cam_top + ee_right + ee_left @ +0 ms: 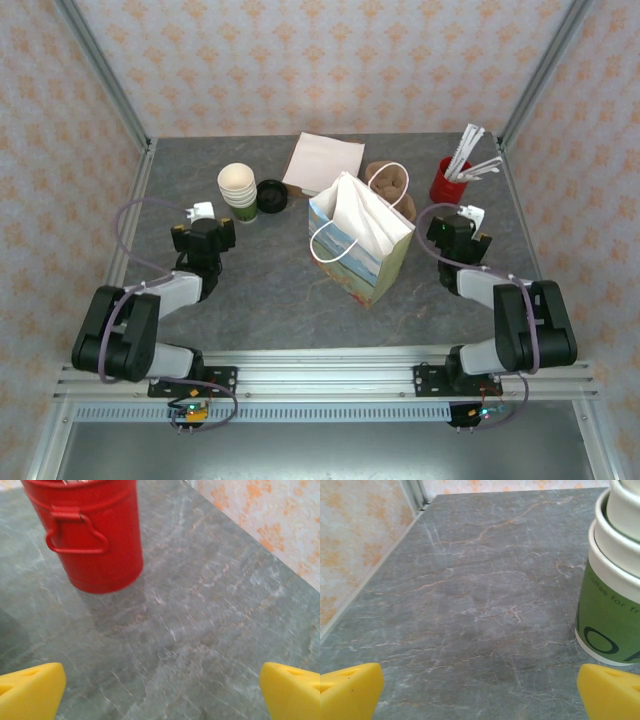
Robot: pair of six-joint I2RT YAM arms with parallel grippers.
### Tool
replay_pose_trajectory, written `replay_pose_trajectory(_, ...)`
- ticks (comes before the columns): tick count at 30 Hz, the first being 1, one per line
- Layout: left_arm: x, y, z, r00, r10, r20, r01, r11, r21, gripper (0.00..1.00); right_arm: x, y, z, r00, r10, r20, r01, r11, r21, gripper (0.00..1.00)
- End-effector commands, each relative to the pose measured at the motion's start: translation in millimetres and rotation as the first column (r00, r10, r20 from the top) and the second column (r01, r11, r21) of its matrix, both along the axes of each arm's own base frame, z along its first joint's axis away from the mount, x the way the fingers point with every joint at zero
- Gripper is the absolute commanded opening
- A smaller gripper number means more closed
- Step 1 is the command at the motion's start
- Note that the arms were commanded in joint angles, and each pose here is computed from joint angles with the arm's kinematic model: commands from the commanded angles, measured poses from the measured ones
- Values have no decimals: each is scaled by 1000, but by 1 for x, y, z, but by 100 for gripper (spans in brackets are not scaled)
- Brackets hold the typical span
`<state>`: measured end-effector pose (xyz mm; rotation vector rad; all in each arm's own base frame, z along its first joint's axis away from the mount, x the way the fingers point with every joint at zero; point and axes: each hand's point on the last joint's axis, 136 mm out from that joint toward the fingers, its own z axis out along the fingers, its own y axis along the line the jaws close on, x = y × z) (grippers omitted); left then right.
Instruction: Pack the takeout coffee
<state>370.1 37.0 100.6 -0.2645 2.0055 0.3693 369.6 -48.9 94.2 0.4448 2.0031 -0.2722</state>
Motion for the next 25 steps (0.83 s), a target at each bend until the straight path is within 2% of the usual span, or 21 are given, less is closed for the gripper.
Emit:
replay_pose_trajectory(1,16,-9,6,994,-69,86,70,998,-4,100,10,4,12,989,52,139,-53,999,5,99)
replay_pose_trajectory(5,18,-2,-4,994,-74,81,79,995,-64,100,15,6,-1,990,65,126,-66,998,5,99)
replay_pose_trajectory(25,19,-2,-4,993,-78,86,83,995,-59,100,17,6,-2,992,66,109,-66,998,-1,99)
